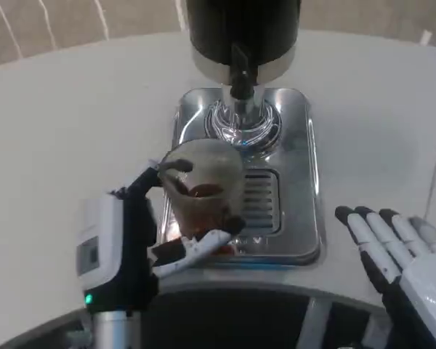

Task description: Grasp the cup under the faucet to collect the drink, then remove the cup.

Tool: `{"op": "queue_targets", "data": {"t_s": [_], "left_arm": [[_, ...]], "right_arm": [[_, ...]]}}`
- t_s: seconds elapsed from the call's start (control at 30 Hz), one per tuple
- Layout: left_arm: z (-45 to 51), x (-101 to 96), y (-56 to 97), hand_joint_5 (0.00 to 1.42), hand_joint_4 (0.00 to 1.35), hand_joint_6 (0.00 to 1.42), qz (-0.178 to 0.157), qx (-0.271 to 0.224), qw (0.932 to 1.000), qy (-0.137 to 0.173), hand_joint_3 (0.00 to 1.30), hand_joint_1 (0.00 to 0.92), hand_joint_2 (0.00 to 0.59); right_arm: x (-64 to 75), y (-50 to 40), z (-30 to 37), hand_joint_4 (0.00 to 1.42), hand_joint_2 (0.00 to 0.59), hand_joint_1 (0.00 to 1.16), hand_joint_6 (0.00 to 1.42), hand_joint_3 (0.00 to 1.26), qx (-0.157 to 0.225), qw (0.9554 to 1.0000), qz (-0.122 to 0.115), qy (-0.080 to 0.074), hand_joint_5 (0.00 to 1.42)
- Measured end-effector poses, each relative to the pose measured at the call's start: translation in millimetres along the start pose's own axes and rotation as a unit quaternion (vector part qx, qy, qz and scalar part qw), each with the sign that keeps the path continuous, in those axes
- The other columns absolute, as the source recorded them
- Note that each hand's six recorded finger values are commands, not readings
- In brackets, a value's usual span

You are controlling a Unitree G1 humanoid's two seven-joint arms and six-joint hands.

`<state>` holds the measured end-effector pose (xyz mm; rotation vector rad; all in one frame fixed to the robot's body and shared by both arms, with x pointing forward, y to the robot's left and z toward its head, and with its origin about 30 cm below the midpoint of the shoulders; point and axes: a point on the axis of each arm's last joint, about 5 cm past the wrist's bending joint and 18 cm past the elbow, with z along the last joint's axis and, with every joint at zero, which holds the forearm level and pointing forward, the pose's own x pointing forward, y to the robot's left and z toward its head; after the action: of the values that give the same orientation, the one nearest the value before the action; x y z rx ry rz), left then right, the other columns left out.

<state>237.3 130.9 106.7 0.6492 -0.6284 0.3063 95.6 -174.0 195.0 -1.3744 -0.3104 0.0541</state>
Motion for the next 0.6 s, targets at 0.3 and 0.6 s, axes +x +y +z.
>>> {"op": "queue_targets", "data": {"t_s": [0.3, 0.6], "left_arm": [[5.1, -9.3, 17.4, 1.36, 1.23, 1.42, 0.003, -0.011, 0.9995, -0.030, 1.10, 0.716, 0.085], [14.6, -21.9, 32.7, 1.36, 1.22, 1.42, -0.028, -0.001, 0.9953, -0.093, 1.10, 0.717, 0.086]], "right_arm": [[0.1, -0.3, -0.1, 0.00, 0.386, 0.64, 0.00, 0.00, -0.002, 1.0000, -0.004, -0.005, 0.00], [-6.1, 0.9, 0.1, 0.00, 0.496, 0.42, 0.00, 0.00, -0.004, 0.9992, -0.013, -0.038, 0.00]]}}
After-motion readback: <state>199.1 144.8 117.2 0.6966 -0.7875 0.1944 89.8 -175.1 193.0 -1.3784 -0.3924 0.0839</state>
